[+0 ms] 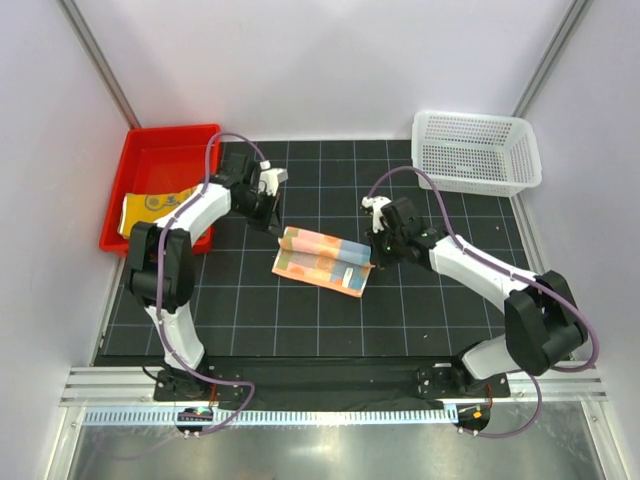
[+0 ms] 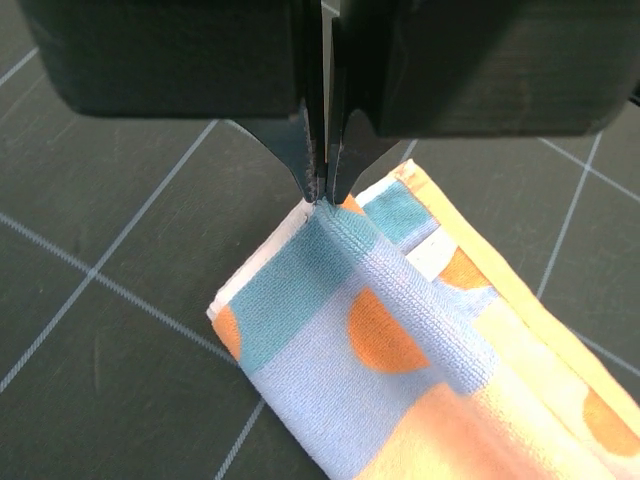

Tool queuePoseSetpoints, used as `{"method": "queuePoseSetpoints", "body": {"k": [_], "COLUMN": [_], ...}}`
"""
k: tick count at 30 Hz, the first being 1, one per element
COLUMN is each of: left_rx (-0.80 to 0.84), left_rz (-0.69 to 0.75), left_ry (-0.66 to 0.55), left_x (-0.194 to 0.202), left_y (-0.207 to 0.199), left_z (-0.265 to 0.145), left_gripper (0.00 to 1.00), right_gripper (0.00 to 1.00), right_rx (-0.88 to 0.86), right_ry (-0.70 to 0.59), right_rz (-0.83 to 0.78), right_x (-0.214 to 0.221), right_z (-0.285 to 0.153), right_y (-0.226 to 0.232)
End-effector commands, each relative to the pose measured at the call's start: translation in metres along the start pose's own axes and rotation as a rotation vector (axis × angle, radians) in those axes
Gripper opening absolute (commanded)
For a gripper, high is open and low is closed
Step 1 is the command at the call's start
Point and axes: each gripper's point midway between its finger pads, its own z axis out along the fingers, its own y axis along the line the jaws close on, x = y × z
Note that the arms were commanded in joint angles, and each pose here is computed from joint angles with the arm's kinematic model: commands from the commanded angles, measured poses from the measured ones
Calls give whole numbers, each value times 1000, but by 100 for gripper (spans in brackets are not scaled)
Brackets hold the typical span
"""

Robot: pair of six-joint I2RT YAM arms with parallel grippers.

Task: Fold and stack the towels
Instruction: Fold the towel

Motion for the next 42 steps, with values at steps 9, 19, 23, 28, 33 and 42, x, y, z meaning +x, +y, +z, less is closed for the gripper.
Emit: {"method": "queuePoseSetpoints", "body": {"k": [9, 19, 23, 28, 33, 42], "left_rx": [-84, -129, -185, -272, -362, -161], "left_rz": [4, 3, 4, -9, -146, -277], "left_ry": [-38, -56, -55, -91, -191, -190], "left_x": [13, 18, 21, 18, -6, 1], "left_y": [-1, 0, 6, 13, 14, -28], "left_z": [-13, -12, -10, -20, -43, -10], "left_gripper": [0, 0, 7, 20, 24, 30], "right_gripper": [1, 2, 7, 22, 38, 33], "right_rx": [-27, -35, -42, -104, -190, -125], "right_ry": [-45, -6, 15, 47, 56, -2], "right_rz": [52, 69, 81, 93, 146, 403], "right_x": [7, 28, 34, 43, 39, 37], "right_z": [-11, -6, -3, -2, -9, 14], "right_y": [18, 29, 35, 50, 69, 65]}}
